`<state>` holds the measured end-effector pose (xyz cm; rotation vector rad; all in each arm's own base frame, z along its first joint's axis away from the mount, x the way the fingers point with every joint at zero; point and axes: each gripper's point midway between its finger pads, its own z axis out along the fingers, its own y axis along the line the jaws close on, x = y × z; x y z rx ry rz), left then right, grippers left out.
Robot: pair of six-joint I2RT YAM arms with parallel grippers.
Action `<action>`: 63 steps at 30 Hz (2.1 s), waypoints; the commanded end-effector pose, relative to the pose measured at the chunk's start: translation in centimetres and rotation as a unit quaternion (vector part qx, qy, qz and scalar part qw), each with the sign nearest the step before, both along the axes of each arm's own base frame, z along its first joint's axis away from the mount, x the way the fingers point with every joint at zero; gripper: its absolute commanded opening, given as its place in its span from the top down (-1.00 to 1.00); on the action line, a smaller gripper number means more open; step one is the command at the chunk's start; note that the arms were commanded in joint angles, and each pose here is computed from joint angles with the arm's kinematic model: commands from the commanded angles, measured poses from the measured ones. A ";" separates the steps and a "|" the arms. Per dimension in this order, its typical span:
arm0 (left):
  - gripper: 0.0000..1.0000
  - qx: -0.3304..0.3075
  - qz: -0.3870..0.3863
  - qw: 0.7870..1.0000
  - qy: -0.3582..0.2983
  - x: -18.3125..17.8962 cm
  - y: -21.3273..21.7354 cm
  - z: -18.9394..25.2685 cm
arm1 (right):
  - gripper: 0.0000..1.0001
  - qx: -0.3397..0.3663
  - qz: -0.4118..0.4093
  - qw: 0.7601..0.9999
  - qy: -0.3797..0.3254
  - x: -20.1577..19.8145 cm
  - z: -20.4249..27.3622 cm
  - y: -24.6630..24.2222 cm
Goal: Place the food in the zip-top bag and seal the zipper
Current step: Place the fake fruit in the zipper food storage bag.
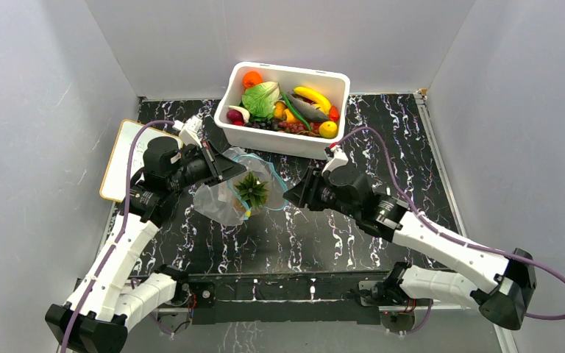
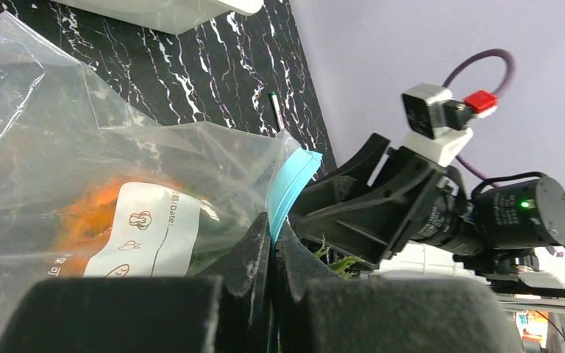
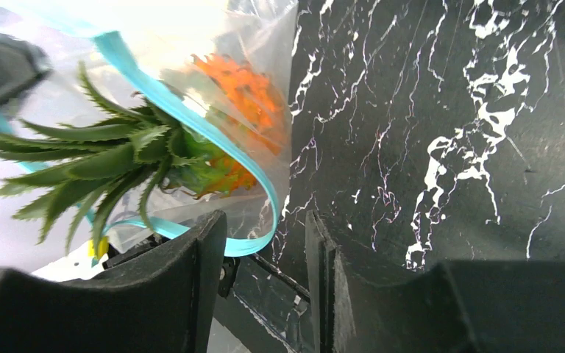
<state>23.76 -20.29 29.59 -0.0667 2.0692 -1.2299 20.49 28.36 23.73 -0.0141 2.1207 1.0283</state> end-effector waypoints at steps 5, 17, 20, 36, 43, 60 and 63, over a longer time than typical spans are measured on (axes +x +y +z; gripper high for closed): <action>1.00 -0.014 -0.006 1.000 -0.022 -0.3 -0.2 0.8 | 0.39 0.052 -0.004 0.998 0.019 0.6 -0.3 2.0; 1.00 -0.008 -0.008 1.000 -0.022 -0.6 0.0 0.3 | 1.00 0.075 0.014 0.997 -0.005 1.0 1.9 3.3; 1.00 0.004 -0.003 1.000 -0.028 -0.5 0.2 0.2 | 1.00 0.087 0.019 0.996 -0.012 0.9 3.3 3.3; 1.00 0.037 -0.032 0.996 -0.074 -1.9 0.7 2.8 | 1.00 0.095 0.027 0.995 -0.031 1.9 5.2 4.8; 0.92 0.120 0.004 0.989 -0.084 -0.9 2.9 0.2 | 1.00 0.086 0.024 0.995 -0.039 2.4 3.8 4.9; -0.40 0.169 -0.108 0.970 -0.140 -1.2 1.6 -1.0 | 1.00 0.111 0.005 0.994 -0.008 2.9 1.7 5.6; -0.38 0.180 -0.114 0.968 -0.135 -0.2 1.1 -1.8 | 1.00 0.112 0.010 0.994 -0.007 2.8 1.8 5.7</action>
